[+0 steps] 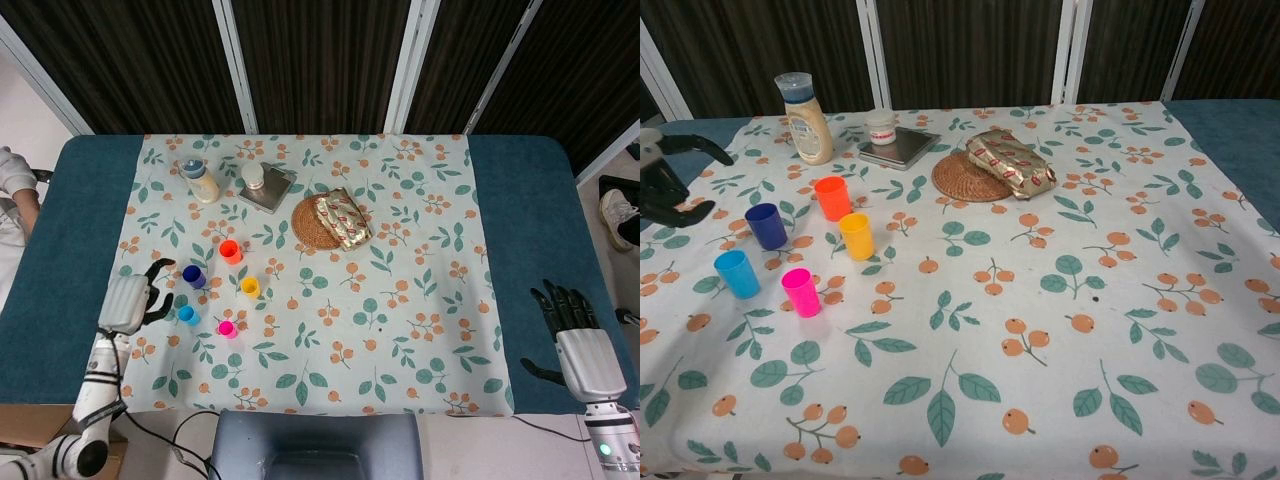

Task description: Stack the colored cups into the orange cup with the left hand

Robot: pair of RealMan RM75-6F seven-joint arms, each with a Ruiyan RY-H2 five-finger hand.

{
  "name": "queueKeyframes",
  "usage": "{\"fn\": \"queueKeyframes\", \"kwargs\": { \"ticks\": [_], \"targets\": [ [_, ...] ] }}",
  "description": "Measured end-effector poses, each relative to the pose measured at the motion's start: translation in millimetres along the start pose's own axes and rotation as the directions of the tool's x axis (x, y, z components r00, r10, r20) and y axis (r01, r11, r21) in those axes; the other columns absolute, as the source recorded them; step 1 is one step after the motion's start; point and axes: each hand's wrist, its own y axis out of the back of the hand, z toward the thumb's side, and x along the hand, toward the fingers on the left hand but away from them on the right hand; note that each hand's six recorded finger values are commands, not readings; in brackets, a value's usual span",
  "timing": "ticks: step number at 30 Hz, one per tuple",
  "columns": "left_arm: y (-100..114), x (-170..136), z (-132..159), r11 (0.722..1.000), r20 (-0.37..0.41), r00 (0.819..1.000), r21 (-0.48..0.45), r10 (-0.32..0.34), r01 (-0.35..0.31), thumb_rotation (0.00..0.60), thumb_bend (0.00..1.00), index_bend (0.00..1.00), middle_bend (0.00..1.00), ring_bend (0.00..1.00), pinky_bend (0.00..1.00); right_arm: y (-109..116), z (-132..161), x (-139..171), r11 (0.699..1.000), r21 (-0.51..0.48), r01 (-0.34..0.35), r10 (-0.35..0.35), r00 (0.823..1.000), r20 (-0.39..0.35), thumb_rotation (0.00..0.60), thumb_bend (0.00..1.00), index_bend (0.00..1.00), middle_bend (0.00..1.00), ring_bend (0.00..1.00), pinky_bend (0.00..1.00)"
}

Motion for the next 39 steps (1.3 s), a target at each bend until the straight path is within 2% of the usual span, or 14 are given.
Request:
{"fn": "queueKeyframes", "kwargs": {
  "ticks": [4, 7, 18, 22, 25, 28, 32, 37, 39],
  "targets": [
    [-20.5, 31.6, 5.1, 0.999, -0.059, 0.997, 0.020, -0.042, 0.044, 0.600, 0.39, 0.31, 1.00, 1.00, 1.00, 0.0, -0.7, -0.4, 1.000, 0.002, 0.000, 0.000, 1.000, 0.003, 0.600, 0.19, 0.00, 0.00, 0.00, 0.00],
    [-31.7, 42.9, 8.5, 0.998, -0.077, 0.995, 0.022, -0.059, 0.061, 0.600, 0.38, 0.30, 1.00, 1.00, 1.00, 0.8, -1.8, -0.5, 1.000, -0.001, 0.001, -0.001, 1.000, 0.007, 0.600, 0.19, 0.00, 0.00, 0.00, 0.00],
    [-53.7, 52.6, 7.2, 0.992, -0.108, 0.990, 0.080, -0.090, 0.099, 0.600, 0.39, 0.32, 1.00, 1.00, 1.00, 3.9, -4.3, 0.5, 1.000, -0.011, 0.001, -0.001, 1.000, 0.008, 0.600, 0.19, 0.00, 0.00, 0.00, 0.00],
    [-57.5, 54.4, 4.8, 0.991, -0.118, 0.988, 0.078, -0.096, 0.105, 0.600, 0.38, 0.46, 1.00, 1.00, 1.00, 5.0, -4.7, 0.9, 1.000, -0.012, 0.007, -0.007, 1.000, 0.010, 0.600, 0.19, 0.00, 0.00, 0.00, 0.00],
    [-56.8, 55.4, 7.2, 0.993, -0.108, 0.990, 0.063, -0.092, 0.099, 0.600, 0.38, 0.57, 1.00, 1.00, 1.00, 4.4, -4.9, 0.7, 1.000, -0.012, 0.005, -0.005, 1.000, 0.011, 0.600, 0.19, 0.00, 0.00, 0.00, 0.00],
    [-53.6, 57.3, 11.3, 0.995, -0.093, 0.992, 0.044, -0.080, 0.085, 0.600, 0.38, 0.62, 1.00, 1.00, 1.00, 3.5, -4.8, 0.5, 1.000, -0.012, 0.000, 0.000, 1.000, 0.012, 0.600, 0.19, 0.00, 0.00, 0.00, 0.00],
    [-39.6, 62.4, 18.6, 1.000, -0.076, 0.997, -0.008, -0.026, 0.026, 0.600, 0.40, 0.63, 1.00, 1.00, 1.00, 4.3, -5.1, 0.9, 1.000, -0.015, 0.002, -0.001, 1.000, 0.013, 0.600, 0.19, 0.00, 0.00, 0.00, 0.00],
    [-8.9, 76.6, 40.7, 0.993, -0.043, 0.995, -0.082, 0.085, -0.088, 0.600, 0.40, 0.63, 1.00, 1.00, 1.00, 4.0, -4.9, 0.8, 1.000, -0.018, -0.004, 0.004, 1.000, 0.011, 0.600, 0.19, 0.00, 0.00, 0.00, 0.00],
    [-4.9, 81.7, 50.9, 0.991, -0.031, 0.995, -0.087, 0.099, -0.102, 0.600, 0.40, 0.63, 1.00, 1.00, 1.00, 4.2, -4.6, 1.0, 1.000, -0.021, -0.004, 0.004, 1.000, 0.009, 0.600, 0.19, 0.00, 0.00, 0.00, 0.00]
  ]
}}
